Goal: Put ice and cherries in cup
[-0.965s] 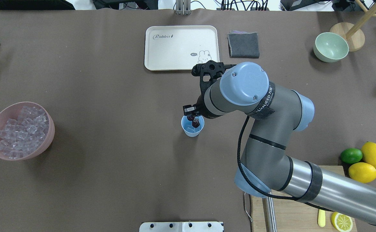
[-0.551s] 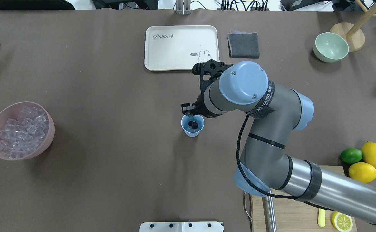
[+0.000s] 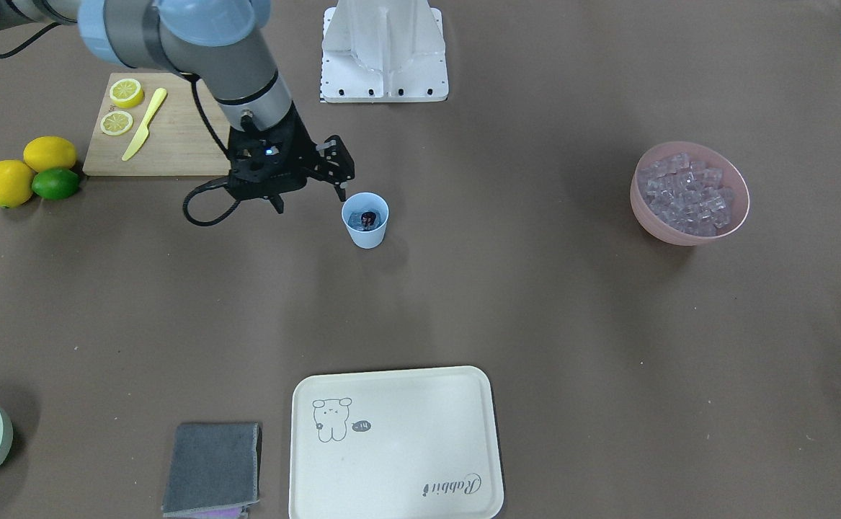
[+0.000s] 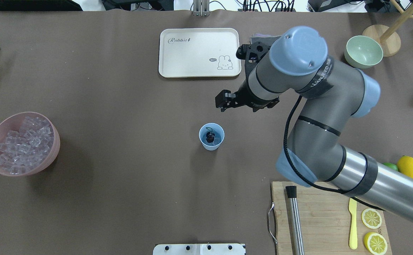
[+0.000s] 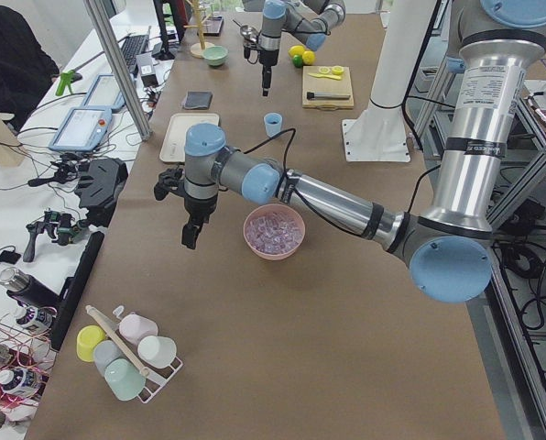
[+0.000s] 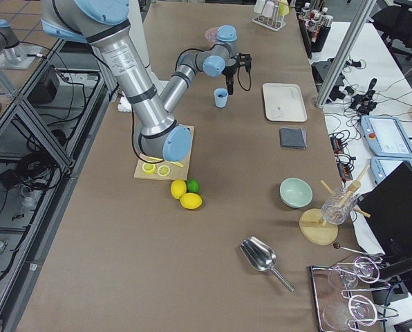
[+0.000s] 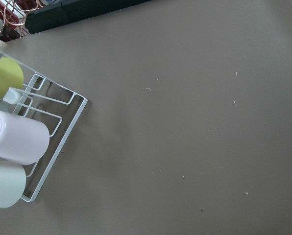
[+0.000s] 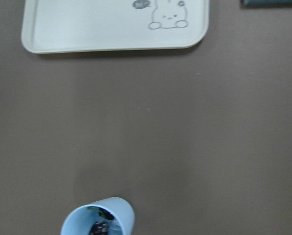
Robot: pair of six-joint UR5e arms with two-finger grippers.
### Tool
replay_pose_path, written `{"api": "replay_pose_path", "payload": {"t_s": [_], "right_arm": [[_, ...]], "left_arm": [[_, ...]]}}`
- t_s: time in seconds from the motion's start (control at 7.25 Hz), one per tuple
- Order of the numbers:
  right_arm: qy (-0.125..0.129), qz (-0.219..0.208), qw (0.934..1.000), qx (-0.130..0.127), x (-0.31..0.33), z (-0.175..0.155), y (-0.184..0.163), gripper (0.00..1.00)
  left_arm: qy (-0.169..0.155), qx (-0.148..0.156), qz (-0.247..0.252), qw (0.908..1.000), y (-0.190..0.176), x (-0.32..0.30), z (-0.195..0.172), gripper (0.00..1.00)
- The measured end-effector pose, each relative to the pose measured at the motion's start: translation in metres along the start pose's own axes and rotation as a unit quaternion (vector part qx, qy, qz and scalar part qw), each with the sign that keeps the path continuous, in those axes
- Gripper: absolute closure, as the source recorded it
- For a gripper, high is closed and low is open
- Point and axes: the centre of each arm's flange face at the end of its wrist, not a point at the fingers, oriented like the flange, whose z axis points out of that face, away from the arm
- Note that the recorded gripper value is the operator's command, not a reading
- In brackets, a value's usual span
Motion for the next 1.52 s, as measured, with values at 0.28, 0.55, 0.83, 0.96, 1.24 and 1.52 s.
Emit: {"api": "replay_pose_path", "payload": {"t_s": [0.28,0.55,0.83,0.96,1.24,1.52], "right_arm": [[0.037,-0.021,0.9988,-0.024,0.118,-0.032,-0.023,0.00],[0.057,-0.052,0.9957,-0.051,0.256,-0.058,-0.040,0.00],[0.055,-0.035,0.9957,-0.066,0.399,-0.090,-0.046,0.00],[0.059,-0.017,0.9959,-0.067,0.458,-0.102,-0.040,0.00],[0.072,0.008,0.9948,-0.072,0.553,-0.117,-0.011,0.00],[0.074,0.014,0.9943,-0.075,0.613,-0.128,0.025,0.00]], "left_arm": [[0.003,-0.013,-0.011,0.9998,0.042,-0.033,0.000,0.02],[-0.002,-0.024,-0.034,0.9991,0.065,-0.060,0.003,0.02],[-0.007,-0.036,-0.063,0.9973,0.081,-0.088,0.012,0.02],[-0.009,-0.041,-0.071,0.9966,0.085,-0.097,0.018,0.02],[-0.010,-0.048,-0.078,0.9957,0.088,-0.105,0.025,0.02],[-0.009,-0.048,-0.079,0.9956,0.089,-0.106,0.026,0.02]]}}
